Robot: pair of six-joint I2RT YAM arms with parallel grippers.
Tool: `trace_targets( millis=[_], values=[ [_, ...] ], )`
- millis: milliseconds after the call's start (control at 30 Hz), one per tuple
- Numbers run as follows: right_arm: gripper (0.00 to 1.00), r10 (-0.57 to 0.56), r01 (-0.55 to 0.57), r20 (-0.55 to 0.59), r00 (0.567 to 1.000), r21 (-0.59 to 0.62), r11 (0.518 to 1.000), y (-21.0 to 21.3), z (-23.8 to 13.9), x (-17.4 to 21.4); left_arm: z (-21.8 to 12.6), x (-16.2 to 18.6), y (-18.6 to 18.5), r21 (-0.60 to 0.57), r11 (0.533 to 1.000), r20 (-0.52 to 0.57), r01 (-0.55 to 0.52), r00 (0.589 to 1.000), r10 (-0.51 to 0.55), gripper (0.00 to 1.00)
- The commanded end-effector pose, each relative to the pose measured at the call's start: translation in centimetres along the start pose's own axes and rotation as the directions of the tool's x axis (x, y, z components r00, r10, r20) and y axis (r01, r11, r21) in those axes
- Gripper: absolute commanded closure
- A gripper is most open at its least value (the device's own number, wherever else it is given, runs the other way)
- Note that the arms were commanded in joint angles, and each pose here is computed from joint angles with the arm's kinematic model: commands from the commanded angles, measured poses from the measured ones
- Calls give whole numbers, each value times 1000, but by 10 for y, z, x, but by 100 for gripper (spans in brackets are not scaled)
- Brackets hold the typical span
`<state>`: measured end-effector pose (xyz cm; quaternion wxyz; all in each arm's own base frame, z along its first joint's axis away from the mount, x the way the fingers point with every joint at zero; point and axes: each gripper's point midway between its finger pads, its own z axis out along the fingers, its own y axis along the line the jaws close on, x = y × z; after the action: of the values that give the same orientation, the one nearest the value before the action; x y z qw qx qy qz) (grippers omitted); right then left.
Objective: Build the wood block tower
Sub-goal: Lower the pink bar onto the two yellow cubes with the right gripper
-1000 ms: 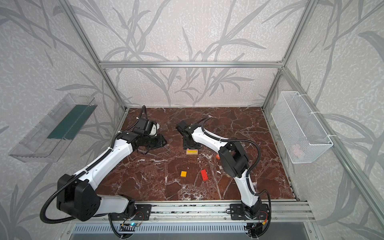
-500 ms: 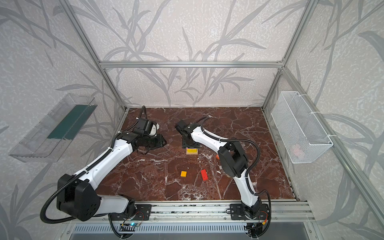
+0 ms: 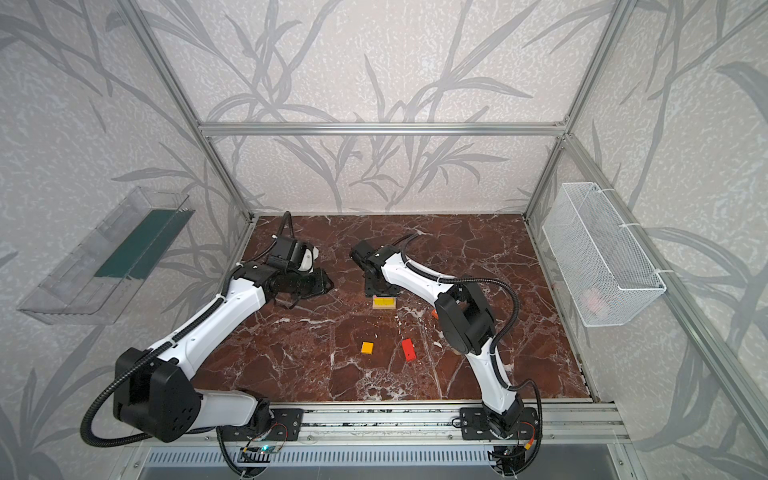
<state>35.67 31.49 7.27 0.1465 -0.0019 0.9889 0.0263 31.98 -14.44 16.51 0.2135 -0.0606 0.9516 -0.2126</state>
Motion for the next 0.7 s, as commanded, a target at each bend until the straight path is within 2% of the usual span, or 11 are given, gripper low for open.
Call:
trace_targets(
  millis=[0,667],
  values=[
    [40,1,-1,6,1000,20,1000,1,0,-2,-3,1,1,9,1000,4,2,1000,-2,65],
    [32,0,0,5,1000,28,1000,0,-1,-2,-2,2,2,13,1000,0,8,1000,-8,65]
  ],
)
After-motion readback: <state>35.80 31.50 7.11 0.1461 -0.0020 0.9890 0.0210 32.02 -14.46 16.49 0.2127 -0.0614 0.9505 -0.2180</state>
